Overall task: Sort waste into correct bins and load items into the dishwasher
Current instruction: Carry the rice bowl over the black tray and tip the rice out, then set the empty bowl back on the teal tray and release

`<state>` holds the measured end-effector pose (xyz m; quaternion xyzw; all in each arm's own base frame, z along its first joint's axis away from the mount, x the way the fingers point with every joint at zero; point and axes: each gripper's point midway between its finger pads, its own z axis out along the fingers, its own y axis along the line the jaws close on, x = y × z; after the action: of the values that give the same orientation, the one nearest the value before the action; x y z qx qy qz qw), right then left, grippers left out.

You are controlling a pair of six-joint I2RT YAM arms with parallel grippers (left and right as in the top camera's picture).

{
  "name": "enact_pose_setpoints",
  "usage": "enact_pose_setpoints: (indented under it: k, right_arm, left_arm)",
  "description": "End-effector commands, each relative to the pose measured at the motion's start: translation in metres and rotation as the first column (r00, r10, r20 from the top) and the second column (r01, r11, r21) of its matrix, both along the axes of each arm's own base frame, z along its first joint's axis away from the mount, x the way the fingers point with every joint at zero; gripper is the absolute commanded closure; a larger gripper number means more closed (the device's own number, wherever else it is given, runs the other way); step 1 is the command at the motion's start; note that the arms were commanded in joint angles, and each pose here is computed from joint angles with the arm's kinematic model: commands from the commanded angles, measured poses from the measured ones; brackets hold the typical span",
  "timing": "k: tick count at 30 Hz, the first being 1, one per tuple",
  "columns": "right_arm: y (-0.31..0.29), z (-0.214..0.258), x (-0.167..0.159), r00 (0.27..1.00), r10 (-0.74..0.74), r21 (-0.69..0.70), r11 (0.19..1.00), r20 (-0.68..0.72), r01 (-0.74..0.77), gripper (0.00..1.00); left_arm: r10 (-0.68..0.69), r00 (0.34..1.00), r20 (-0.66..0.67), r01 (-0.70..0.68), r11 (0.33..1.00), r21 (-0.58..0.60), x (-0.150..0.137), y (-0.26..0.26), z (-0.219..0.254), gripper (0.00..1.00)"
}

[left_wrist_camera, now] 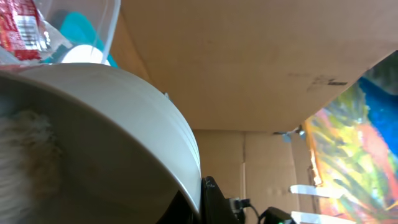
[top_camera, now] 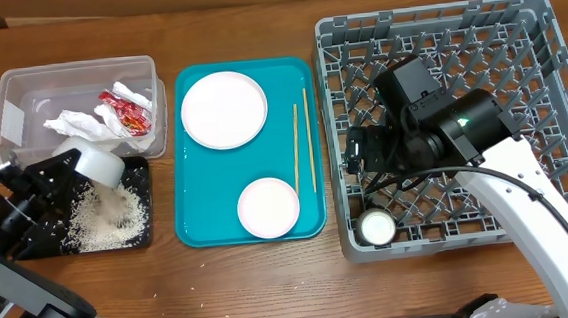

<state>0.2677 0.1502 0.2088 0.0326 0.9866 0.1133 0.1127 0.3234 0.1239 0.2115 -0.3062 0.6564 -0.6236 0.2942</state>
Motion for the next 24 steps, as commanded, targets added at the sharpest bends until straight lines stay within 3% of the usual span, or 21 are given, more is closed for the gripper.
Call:
enact_pose_setpoints:
  k: [1, 18, 21, 22, 24]
  right_arm:
    - [0.002, 0.005, 0.002, 1.000, 0.007, 0.007, 1.000, 0.017, -0.007, 0.02]
    - [0.002, 0.005, 0.002, 1.000, 0.007, 0.006, 1.000, 0.017, -0.007, 0.02]
    - [0.002, 0.005, 0.002, 1.000, 0.007, 0.006, 1.000, 0.017, -0.007, 0.02]
    - [0.002, 0.005, 0.002, 1.000, 0.007, 0.006, 1.000, 0.017, -0.007, 0.02]
    - [0.001, 0.004, 0.002, 1.000, 0.007, 0.004, 1.000, 0.014, -0.007, 0.02]
  left_arm:
    - [0.018, 1.000, 0.011, -0.017, 0.997, -0.082, -0.002, 0.000, 0.012, 0.96]
    - [0.024, 1.000, 0.004, -0.024, 0.996, -0.090, -0.005, -0.001, 0.014, 0.96]
    - [0.017, 0.998, 0.063, -0.019, 0.999, 0.037, -0.008, -0.001, 0.012, 0.96]
    - [0.013, 0.999, 0.040, -0.017, 0.995, 0.097, -0.008, 0.003, 0.003, 0.96]
    - [0.028, 0.996, -0.088, -0.021, 0.997, 0.078, -0.012, 0.008, -0.011, 0.96]
